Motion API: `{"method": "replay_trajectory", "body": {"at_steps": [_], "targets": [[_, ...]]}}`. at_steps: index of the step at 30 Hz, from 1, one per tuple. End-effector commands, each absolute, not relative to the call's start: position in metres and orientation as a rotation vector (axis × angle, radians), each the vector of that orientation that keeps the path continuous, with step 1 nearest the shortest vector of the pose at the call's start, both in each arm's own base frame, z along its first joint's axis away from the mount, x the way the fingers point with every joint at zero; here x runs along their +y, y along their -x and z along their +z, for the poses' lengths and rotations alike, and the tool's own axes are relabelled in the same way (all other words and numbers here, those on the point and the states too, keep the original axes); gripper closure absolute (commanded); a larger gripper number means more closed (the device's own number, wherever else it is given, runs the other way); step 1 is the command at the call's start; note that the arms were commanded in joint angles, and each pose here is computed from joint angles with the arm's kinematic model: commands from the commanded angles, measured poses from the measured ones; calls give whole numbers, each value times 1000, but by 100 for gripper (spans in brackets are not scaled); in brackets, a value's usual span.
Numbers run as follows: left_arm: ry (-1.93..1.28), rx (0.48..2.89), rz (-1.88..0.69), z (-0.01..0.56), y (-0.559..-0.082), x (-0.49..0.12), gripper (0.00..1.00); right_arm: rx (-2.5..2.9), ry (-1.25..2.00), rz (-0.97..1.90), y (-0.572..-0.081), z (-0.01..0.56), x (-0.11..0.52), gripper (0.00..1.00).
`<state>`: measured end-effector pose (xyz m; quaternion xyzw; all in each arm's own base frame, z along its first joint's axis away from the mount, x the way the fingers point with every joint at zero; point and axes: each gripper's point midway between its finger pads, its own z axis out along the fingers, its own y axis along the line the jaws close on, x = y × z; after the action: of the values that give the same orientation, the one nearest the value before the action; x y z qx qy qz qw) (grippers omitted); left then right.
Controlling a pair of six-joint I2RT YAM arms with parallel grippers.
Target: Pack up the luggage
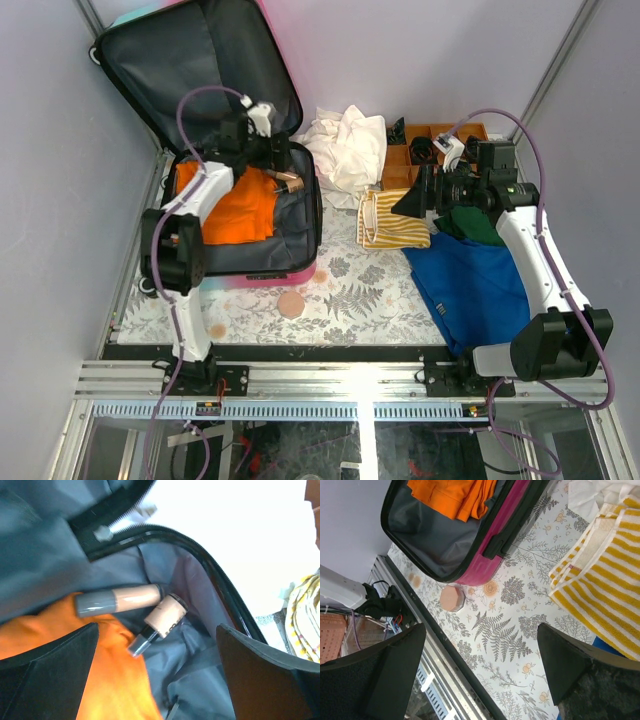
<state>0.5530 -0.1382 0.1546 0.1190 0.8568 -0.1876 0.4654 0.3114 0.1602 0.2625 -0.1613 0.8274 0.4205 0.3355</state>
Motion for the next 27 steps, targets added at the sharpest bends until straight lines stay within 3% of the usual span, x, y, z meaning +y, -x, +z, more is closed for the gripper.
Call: {"method": "replay_trajectory", "body": {"at_steps": [1,7,18,27], "targets": [[-491,1986,-350,217,-520,-119,0,2076,514,1067,-305,288,159,1],[-922,1926,-416,239,-414,-129,0,2095,570,1052,-292,282,157,1],[-1651,1776,-512,223,-238,-152,0,2118,628,990,-273,273,150,1],[-2087,1634,-430,168,-166,-181,2,2117,649,903,-269,276,141,1]]}}
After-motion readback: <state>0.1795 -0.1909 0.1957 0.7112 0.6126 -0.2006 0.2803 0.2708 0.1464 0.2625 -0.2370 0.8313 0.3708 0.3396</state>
